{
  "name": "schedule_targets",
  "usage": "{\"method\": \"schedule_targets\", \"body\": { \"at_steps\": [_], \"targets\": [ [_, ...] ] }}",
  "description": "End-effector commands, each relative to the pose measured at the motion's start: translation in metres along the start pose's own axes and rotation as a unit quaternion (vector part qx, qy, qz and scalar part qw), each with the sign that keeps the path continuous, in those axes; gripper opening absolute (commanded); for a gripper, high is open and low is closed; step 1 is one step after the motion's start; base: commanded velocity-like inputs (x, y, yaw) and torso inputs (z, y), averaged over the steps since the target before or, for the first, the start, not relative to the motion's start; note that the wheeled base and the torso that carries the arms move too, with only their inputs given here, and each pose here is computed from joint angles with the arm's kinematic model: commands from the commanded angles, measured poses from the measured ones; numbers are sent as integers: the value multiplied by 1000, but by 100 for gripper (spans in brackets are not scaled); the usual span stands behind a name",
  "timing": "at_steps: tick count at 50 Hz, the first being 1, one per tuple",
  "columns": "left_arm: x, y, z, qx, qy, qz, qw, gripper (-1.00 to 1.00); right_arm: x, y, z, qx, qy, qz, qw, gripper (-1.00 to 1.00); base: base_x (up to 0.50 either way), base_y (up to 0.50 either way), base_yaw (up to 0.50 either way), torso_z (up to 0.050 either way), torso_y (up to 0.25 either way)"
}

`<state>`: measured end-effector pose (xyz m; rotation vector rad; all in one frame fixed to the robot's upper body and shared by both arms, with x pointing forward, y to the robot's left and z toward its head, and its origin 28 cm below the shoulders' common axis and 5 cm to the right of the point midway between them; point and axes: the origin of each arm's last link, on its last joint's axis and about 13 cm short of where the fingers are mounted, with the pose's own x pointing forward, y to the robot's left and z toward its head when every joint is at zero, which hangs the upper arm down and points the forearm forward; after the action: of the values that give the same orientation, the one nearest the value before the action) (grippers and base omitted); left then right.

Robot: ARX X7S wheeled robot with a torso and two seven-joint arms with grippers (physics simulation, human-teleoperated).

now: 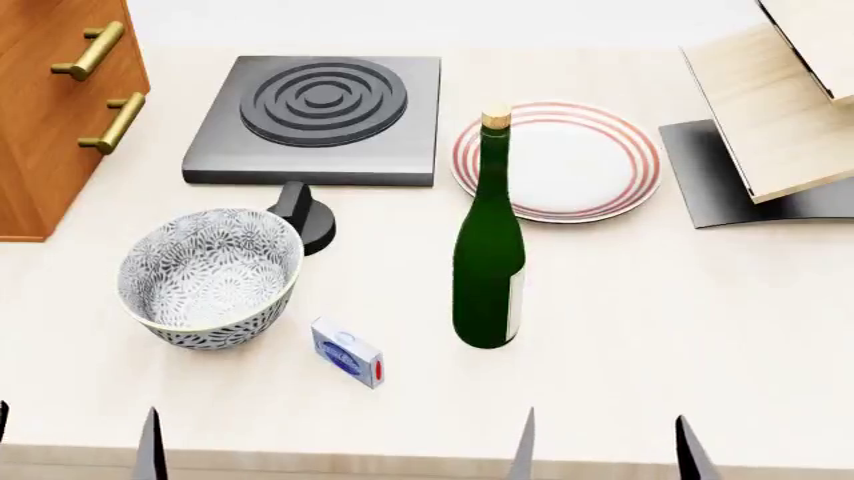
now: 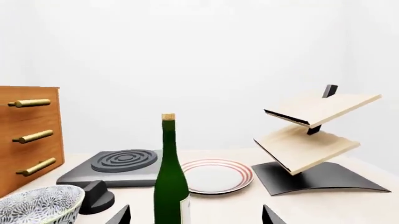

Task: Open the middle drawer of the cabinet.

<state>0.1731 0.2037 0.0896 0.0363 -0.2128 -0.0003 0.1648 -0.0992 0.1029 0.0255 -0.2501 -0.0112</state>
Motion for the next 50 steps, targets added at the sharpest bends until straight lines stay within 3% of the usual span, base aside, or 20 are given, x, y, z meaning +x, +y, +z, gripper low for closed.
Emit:
{"method": "schedule_targets", "body": {
  "at_steps": [1,10,29,50],
  "targets": [
    [-12,0,25,-2,-36,1,999,100,-11,3,23,5,-33,15,999,100,0,0,0,0,0],
    [-12,0,27,-3,-40,0,999,100,-11,3,24,6,-30,25,999,100,29,0,0,0,0],
    [-12,-1,26,-2,-38,-4,999,100,-12,3,26,0,-35,20,999,100,497,0,0,0,0],
    [-12,-1,25,-2,-36,-5,999,100,-13,3,27,-2,-31,11,999,100,40,493,0,0,0]
  ]
}}
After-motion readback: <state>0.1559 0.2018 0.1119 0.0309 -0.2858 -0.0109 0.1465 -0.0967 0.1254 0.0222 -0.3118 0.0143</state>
